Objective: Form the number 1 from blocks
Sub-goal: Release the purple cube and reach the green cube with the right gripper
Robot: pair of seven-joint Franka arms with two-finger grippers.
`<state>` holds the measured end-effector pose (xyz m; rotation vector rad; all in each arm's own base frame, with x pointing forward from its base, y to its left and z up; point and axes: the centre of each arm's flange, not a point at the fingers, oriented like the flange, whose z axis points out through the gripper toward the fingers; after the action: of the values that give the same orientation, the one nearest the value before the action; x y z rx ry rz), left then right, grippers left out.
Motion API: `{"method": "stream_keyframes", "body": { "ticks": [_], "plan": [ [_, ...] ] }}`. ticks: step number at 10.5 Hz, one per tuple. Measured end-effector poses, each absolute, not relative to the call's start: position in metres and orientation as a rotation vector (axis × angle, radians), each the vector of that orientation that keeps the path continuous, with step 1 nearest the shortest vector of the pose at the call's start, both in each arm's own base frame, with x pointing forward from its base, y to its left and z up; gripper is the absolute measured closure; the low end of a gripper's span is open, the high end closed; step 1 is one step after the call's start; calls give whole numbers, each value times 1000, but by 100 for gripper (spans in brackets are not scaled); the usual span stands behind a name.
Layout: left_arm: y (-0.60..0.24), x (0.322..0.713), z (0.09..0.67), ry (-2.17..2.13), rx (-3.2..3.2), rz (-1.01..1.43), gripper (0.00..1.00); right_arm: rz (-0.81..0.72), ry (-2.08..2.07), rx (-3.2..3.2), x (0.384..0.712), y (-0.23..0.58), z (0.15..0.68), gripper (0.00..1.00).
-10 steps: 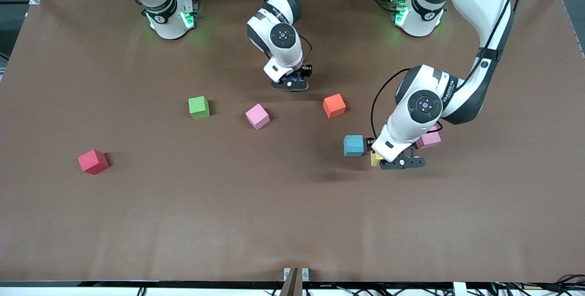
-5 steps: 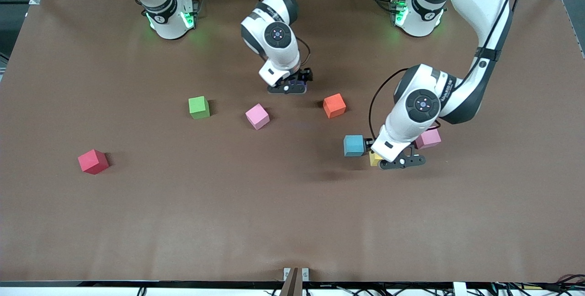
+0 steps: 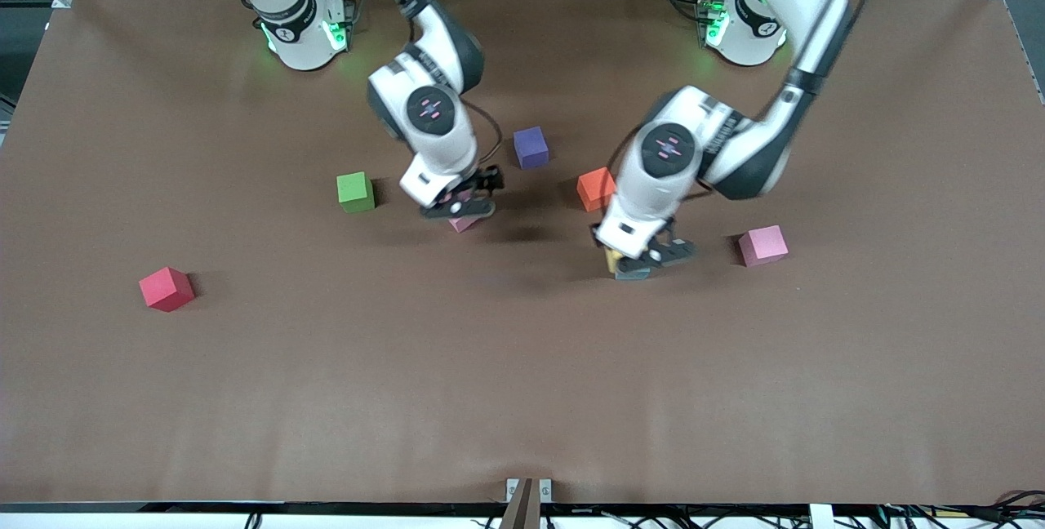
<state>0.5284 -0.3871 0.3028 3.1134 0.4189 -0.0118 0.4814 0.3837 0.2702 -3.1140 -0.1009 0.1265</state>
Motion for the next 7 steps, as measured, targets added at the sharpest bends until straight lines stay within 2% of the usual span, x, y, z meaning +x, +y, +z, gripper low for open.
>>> {"method": "stream_keyframes", "body": {
  "ticks": [4,7],
  "plan": [
    [-472,473,270,681,3081,-62,41,110,-115,-3099,543,290,276,0],
    [-497,440,229,712,3121,-133,41,159,-72,-3109,551,246,262,0]
  ]
}}
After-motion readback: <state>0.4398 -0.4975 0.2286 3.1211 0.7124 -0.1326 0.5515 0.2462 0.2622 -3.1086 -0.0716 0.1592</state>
